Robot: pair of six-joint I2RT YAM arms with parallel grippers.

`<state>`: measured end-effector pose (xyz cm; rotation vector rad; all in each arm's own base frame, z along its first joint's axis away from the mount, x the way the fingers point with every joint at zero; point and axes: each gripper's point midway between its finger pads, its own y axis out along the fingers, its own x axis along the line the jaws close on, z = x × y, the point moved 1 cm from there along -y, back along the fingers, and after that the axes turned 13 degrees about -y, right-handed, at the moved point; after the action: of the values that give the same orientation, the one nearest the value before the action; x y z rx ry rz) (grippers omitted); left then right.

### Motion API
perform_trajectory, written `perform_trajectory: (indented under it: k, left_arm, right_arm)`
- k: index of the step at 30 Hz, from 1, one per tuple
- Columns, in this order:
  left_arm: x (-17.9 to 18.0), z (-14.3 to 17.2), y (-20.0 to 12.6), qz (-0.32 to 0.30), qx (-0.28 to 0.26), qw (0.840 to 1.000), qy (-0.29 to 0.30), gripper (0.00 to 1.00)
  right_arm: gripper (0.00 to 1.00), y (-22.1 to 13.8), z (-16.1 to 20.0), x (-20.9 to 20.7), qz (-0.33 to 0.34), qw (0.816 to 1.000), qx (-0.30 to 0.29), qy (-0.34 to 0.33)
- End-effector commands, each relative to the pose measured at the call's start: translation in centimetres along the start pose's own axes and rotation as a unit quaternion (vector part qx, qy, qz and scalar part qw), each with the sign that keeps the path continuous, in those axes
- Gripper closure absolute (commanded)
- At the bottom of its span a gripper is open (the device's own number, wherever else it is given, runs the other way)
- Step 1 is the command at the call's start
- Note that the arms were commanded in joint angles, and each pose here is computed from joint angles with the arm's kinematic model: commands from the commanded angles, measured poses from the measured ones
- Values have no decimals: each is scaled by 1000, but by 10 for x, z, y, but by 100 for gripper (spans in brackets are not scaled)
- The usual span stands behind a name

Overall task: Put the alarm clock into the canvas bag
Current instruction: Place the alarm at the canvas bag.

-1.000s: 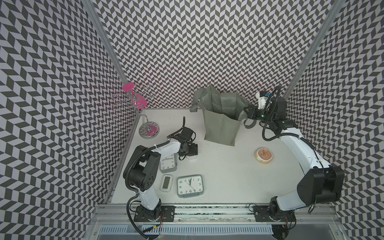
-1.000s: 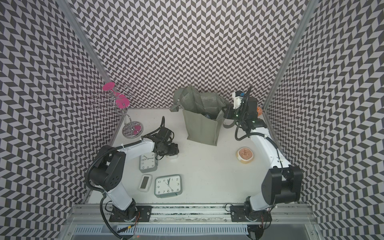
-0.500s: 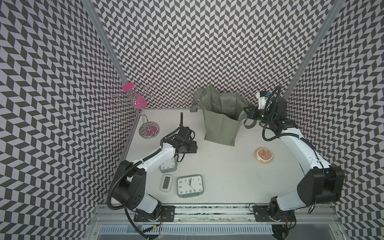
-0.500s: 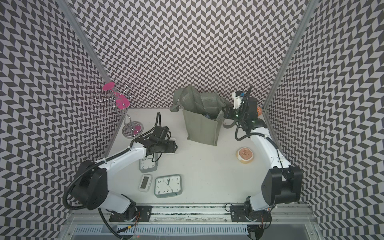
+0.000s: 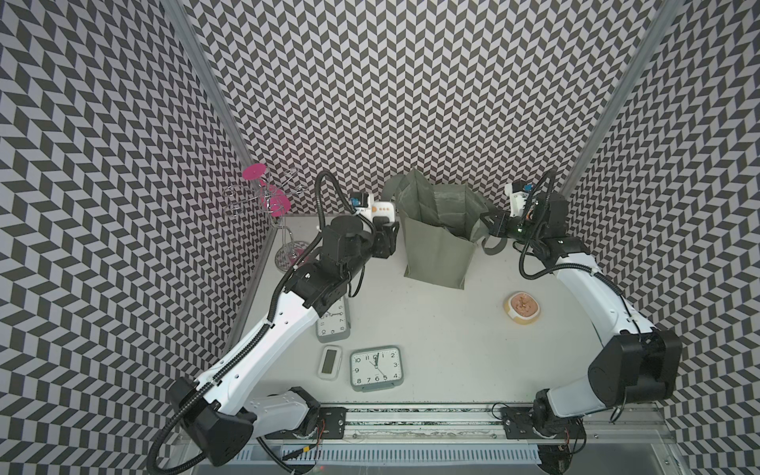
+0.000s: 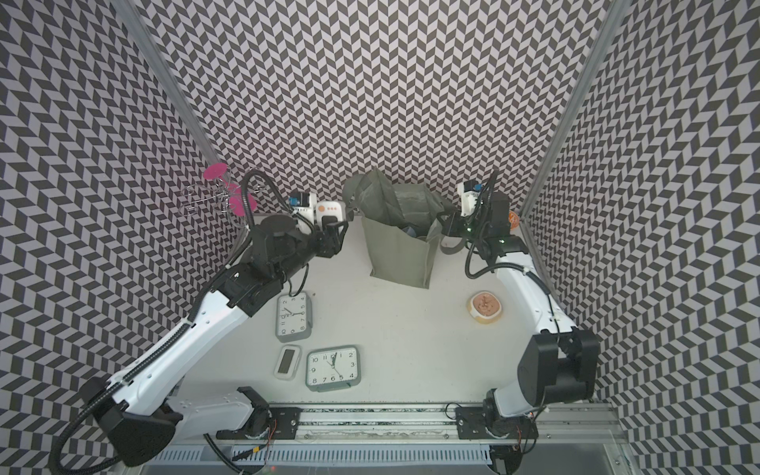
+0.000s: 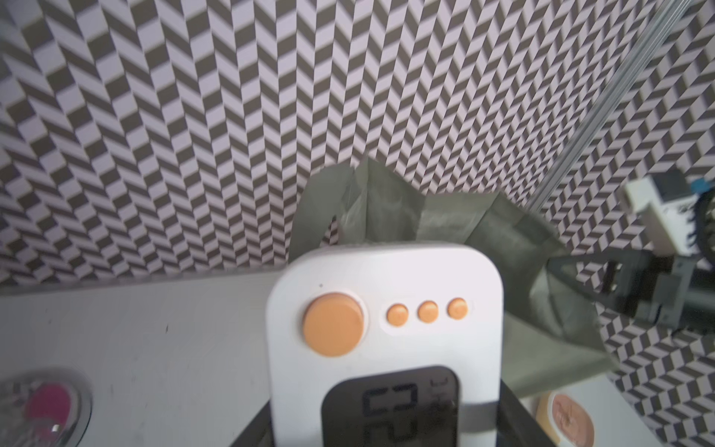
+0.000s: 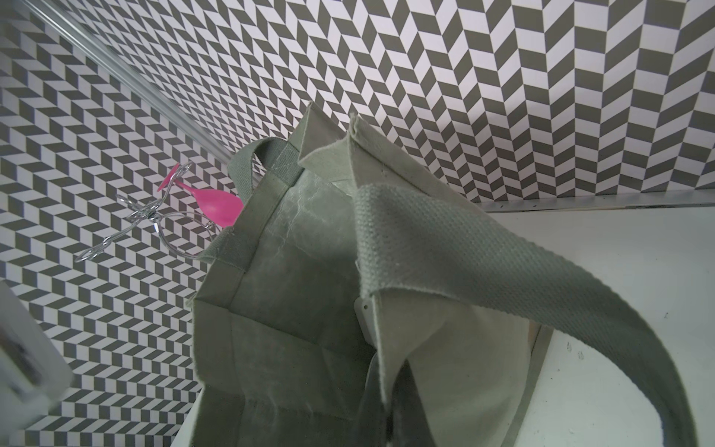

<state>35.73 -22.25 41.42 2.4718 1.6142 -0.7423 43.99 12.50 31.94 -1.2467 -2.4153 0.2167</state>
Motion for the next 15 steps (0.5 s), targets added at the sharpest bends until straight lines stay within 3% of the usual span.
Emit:
perform_trajectory:
  k: [1,7,15]
  left_arm:
    - [-38,-12,36,66,4,997,48,57]
    - [-77,-10,82,150,17,983,104,62]
    - [-103,27,120,243,64,952,174,64]
  right_arm:
    - [100,-26,-50,38,-42,991,-91,-92]
    - [100,-29,-52,47,-38,989,-96,-105]
    - [100,-29,-55,51,-37,991,-97,-88]
